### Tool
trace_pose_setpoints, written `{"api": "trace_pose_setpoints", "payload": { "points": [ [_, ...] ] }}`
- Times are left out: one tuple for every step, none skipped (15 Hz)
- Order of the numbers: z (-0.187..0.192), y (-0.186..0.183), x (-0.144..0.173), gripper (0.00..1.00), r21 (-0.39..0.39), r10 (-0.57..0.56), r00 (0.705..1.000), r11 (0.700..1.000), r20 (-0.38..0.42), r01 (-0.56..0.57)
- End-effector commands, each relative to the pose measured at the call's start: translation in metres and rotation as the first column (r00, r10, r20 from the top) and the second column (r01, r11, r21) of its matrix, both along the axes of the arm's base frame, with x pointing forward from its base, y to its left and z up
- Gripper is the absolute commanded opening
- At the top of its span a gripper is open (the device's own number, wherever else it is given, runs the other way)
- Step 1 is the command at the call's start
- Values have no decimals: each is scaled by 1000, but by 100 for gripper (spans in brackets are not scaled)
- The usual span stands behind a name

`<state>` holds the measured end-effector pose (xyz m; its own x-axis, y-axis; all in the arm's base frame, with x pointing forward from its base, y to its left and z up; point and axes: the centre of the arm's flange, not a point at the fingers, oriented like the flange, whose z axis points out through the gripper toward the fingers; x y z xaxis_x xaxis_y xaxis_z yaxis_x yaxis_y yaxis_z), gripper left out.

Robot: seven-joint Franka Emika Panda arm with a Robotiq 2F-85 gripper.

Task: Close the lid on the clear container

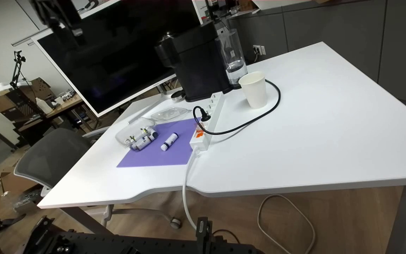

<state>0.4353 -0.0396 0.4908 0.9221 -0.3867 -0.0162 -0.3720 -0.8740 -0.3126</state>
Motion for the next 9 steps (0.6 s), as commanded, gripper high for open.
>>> {"api": "trace_pose_setpoints", "payload": {
  "points": [
    [-27,-42,48,100,75,-127,991,990,48,124],
    [-37,-49,58,100,105,-150,986,984,67,143],
    [-49,-52,68,100,152,-171,982,976,82,157],
    [-61,-53,78,100,196,-186,979,966,88,166],
    [-74,-52,87,100,229,-190,978,959,83,167],
    [-86,-49,94,100,253,-186,980,954,74,162],
    [-97,-45,100,100,278,-180,982,948,66,155],
    [-107,-42,105,100,302,-172,983,942,59,146],
    [-115,-39,110,100,326,-184,981,932,56,157]
  ]
}}
